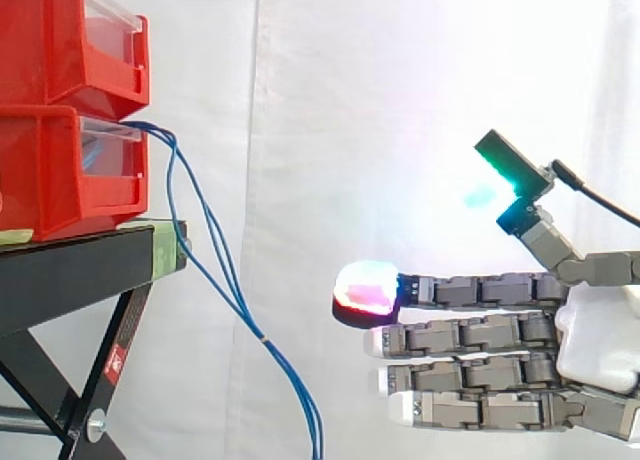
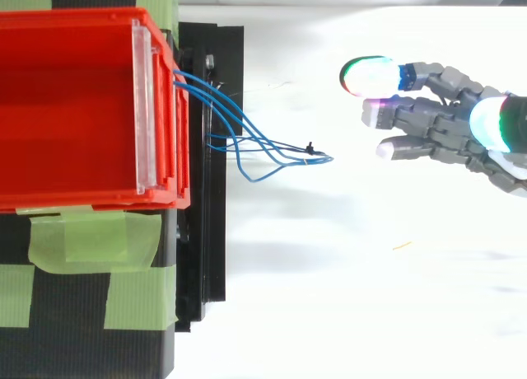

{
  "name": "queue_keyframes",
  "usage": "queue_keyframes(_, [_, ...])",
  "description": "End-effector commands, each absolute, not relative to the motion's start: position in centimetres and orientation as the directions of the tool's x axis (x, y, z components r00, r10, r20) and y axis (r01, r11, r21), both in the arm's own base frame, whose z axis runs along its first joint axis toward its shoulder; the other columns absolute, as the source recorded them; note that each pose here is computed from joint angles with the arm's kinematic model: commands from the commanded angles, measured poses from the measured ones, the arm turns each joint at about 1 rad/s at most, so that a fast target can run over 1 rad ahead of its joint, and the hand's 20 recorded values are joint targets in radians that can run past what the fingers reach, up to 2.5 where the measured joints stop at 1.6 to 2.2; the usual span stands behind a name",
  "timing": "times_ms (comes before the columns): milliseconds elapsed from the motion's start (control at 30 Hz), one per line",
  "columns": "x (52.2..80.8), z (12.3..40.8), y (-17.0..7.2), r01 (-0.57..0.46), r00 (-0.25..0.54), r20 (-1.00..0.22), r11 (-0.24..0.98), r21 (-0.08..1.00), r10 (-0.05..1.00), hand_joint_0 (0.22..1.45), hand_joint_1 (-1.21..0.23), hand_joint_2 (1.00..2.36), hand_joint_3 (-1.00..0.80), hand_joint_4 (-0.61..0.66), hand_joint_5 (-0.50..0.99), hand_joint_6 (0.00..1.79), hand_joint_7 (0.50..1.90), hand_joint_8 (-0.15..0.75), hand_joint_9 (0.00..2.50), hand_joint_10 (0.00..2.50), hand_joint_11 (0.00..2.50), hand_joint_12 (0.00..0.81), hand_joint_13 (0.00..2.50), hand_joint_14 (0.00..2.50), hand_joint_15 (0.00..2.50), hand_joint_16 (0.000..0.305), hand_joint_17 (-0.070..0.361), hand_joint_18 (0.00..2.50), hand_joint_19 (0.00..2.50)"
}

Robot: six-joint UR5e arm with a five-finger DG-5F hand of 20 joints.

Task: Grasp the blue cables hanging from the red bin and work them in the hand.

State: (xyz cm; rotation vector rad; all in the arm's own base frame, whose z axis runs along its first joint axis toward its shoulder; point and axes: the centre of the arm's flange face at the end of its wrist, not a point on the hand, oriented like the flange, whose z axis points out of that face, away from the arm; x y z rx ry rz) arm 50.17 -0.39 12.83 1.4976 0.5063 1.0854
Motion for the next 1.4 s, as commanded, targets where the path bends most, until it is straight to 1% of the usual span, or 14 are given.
queue_keyframes(0, [50.2, 12.8, -0.5, -0.255, 0.477, 0.341, -0.244, 0.936, 0.81, 0.8, -0.42, 1.0, -1.0, 0.24, -0.22, 0.01, 0.67, 0.34, 0.24, 0.0, 0.23, 0.426, 0.14, 0.01, 0.33, 0.066, 0.148, 0.26, 0.43])
queue_keyframes(233, [50.2, 12.7, -0.5, -0.247, 0.473, 0.334, -0.241, 0.938, 0.815, 0.8, -0.42, 1.0, -1.0, 0.24, -0.22, 0.01, 0.67, 0.34, 0.24, 0.0, 0.23, 0.425, 0.14, 0.01, 0.34, 0.066, 0.148, 0.26, 0.43])
queue_keyframes(300, [50.2, 11.5, -0.7, -0.23, 0.474, 0.321, -0.237, 0.944, 0.82, 0.8, -0.42, 1.0, -1.0, 0.24, -0.22, 0.01, 0.67, 0.34, 0.24, 0.0, 0.23, 0.426, 0.14, 0.01, 0.34, 0.066, 0.148, 0.26, 0.43])
queue_keyframes(333, [50.5, 8.6, -0.6, -0.214, 0.461, 0.333, -0.261, 0.941, 0.823, 0.8, -0.42, 1.0, -1.0, 0.24, -0.22, 0.01, 0.67, 0.34, 0.24, 0.0, 0.23, 0.426, 0.14, 0.01, 0.34, 0.066, 0.148, 0.26, 0.43])
queue_keyframes(400, [51.2, 8.0, -0.2, -0.235, 0.439, 0.372, -0.294, 0.926, 0.818, 0.8, -0.42, 1.0, -1.0, 0.24, -0.22, 0.01, 0.67, 0.34, 0.24, 0.01, 0.23, 0.426, 0.14, 0.01, 0.33, 0.066, 0.148, 0.26, 0.43])
queue_keyframes(500, [52.4, 8.7, 0.2, -0.267, 0.42, 0.414, -0.327, 0.907, 0.808, 0.8, -0.42, 1.0, -1.0, 0.24, -0.22, 0.01, 0.67, 0.34, 0.24, 0.0, 0.23, 0.426, 0.14, 0.01, 0.33, 0.066, 0.148, 0.26, 0.43])
queue_keyframes(600, [52.3, 8.5, -0.3, -0.229, 0.44, 0.383, -0.31, 0.923, 0.812, 0.8, -0.42, 1.0, -1.0, 0.24, -0.23, 0.01, 0.67, 0.34, 0.24, 0.0, 0.23, 0.426, 0.14, 0.01, 0.33, 0.066, 0.148, 0.26, 0.42])
queue_keyframes(833, [53.0, 8.9, -0.8, -0.236, 0.451, 0.375, -0.297, 0.925, 0.81, 0.8, -0.42, 1.0, -1.0, 0.24, -0.22, 0.01, 0.67, 0.34, 0.24, 0.0, 0.23, 0.425, 0.14, 0.01, 0.34, 0.066, 0.148, 0.26, 0.43])
queue_keyframes(900, [53.1, 8.4, -1.0, -0.23, 0.458, 0.367, -0.291, 0.929, 0.81, 0.8, -0.42, 1.0, -1.0, 0.24, -0.22, 0.01, 0.67, 0.34, 0.24, 0.0, 0.23, 0.425, 0.14, 0.01, 0.34, 0.066, 0.148, 0.26, 0.43])
queue_keyframes(1067, [54.5, 7.0, -1.0, -0.233, 0.462, 0.375, -0.298, 0.926, 0.804, 0.8, -0.42, 1.0, -1.0, 0.24, -0.22, 0.01, 0.67, 0.342, 0.25, 0.0, 0.23, 0.424, 0.14, 0.01, 0.34, 0.066, 0.148, 0.26, 0.43])
queue_keyframes(1200, [56.2, 5.2, -0.8, -0.253, 0.426, 0.428, -0.349, 0.902, 0.797, 0.8, -0.42, 1.0, -1.0, 0.24, -0.22, 0.01, 0.67, 0.342, 0.25, 0.01, 0.23, 0.424, 0.14, 0.01, 0.33, 0.066, 0.148, 0.26, 0.43])
queue_keyframes(1300, [57.8, 5.2, -1.0, -0.269, 0.41, 0.446, -0.361, 0.893, 0.796, 0.8, -0.42, 1.0, -1.0, 0.24, -0.22, 0.01, 0.67, 0.343, 0.25, 0.0, 0.24, 0.425, 0.14, 0.01, 0.34, 0.066, 0.148, 0.27, 0.43])
queue_keyframes(1333, [57.8, 5.2, -1.0, -0.269, 0.41, 0.446, -0.361, 0.893, 0.796, 0.81, -0.42, 1.0, -1.0, 0.24, -0.22, 0.01, 0.67, 0.343, 0.25, 0.0, 0.24, 0.425, 0.14, 0.01, 0.34, 0.066, 0.148, 0.26, 0.43])
queue_keyframes(1367, [59.0, 5.9, -1.3, -0.277, 0.398, 0.447, -0.36, 0.891, 0.801, 0.8, -0.42, 1.0, -1.0, 0.24, -0.22, 0.01, 0.67, 0.345, 0.26, 0.0, 0.24, 0.425, 0.15, 0.01, 0.34, 0.066, 0.148, 0.27, 0.43])
